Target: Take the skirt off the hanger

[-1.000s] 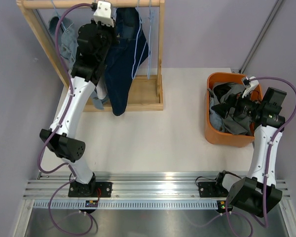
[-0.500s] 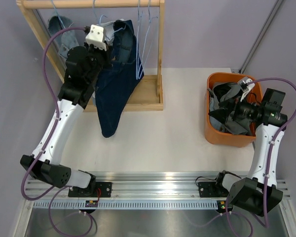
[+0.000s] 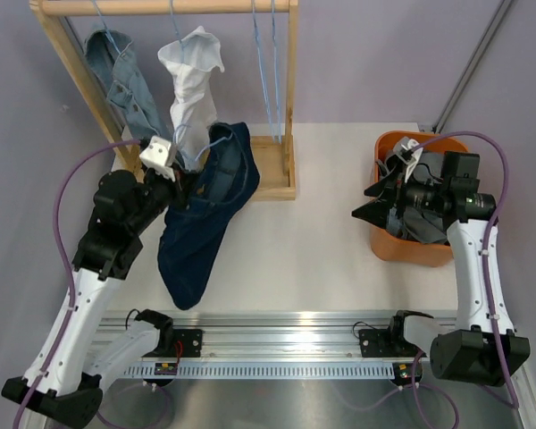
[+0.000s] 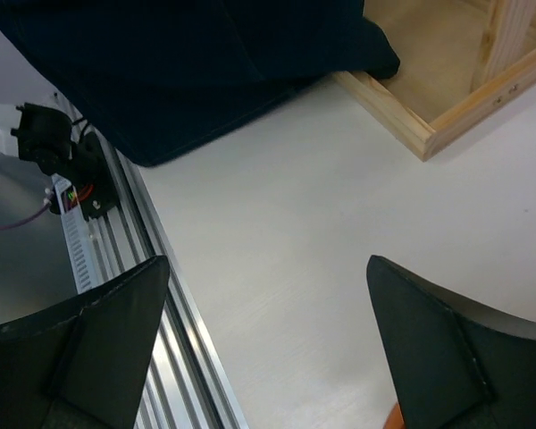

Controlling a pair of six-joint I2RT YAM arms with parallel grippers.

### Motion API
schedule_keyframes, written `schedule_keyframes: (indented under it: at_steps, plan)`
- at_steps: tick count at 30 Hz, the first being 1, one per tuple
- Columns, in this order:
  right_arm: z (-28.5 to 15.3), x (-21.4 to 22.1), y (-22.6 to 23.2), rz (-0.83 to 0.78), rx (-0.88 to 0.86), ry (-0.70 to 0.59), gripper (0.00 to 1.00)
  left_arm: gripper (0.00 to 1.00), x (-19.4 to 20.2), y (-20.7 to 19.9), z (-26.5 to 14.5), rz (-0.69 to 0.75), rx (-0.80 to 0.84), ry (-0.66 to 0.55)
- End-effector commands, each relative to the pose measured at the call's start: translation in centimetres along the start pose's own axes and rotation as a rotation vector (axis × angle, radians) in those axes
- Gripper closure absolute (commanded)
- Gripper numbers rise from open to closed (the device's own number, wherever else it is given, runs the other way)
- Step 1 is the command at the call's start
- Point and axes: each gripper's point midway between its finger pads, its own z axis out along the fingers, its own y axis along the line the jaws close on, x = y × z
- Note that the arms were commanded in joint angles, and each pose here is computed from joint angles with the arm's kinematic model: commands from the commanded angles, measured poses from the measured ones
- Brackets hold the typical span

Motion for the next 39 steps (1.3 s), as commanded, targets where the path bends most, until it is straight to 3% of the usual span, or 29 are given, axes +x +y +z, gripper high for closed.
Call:
schedule_keyframes:
  at_steps: [1,2,5,10,14,24,29,34,37,39]
  plan:
    - [1.5,-1.9,-0.5,-0.002,0.028,-0.055,0.01,1.00,2.5,-4.2,-2.0,-0.071,0.215,0.043]
    - [2.3,-1.9,-0.4,0.067,0.061,-0.054,0.01,1.00,4.3,-5.0,-2.1,-0.088,0.259,0.085]
    - [3.6,-2.6,-0.7,0.048,0.151,-0.093,0.01,1.00,6.3,-8.1,-3.1,-0.158,0.403,0.139]
    - [7.2,-2.3,-0.1,0.164,0.197,-0.014,0.01,1.00,9.1,-12.8,-3.4,-0.202,0.548,0.212]
    - [9.9,-0.9,-0.7,0.213,0.335,0.066,0.01,1.00,10.0,-15.5,-2.4,-0.229,0.609,0.243]
    - [13.7,4.9,0.0,0.222,0.367,0.284,0.02,1.00,10.1,-17.5,-0.4,-0.232,0.649,0.253]
    - [14.4,7.1,1.1,0.178,0.329,0.343,0.19,1.00,10.2,-17.5,-0.3,-0.221,0.651,0.266]
    - [14.2,8.7,-0.8,0.144,0.406,0.394,0.37,1.00,9.7,-17.4,-0.5,-0.205,0.650,0.260]
    - [14.4,9.2,-1.8,0.135,0.445,0.411,0.56,1.00,9.1,-17.3,-0.7,-0.190,0.653,0.256]
    - [14.6,9.5,-2.8,0.125,0.487,0.424,0.74,1.00,9.0,-17.2,-1.0,-0.179,0.652,0.260]
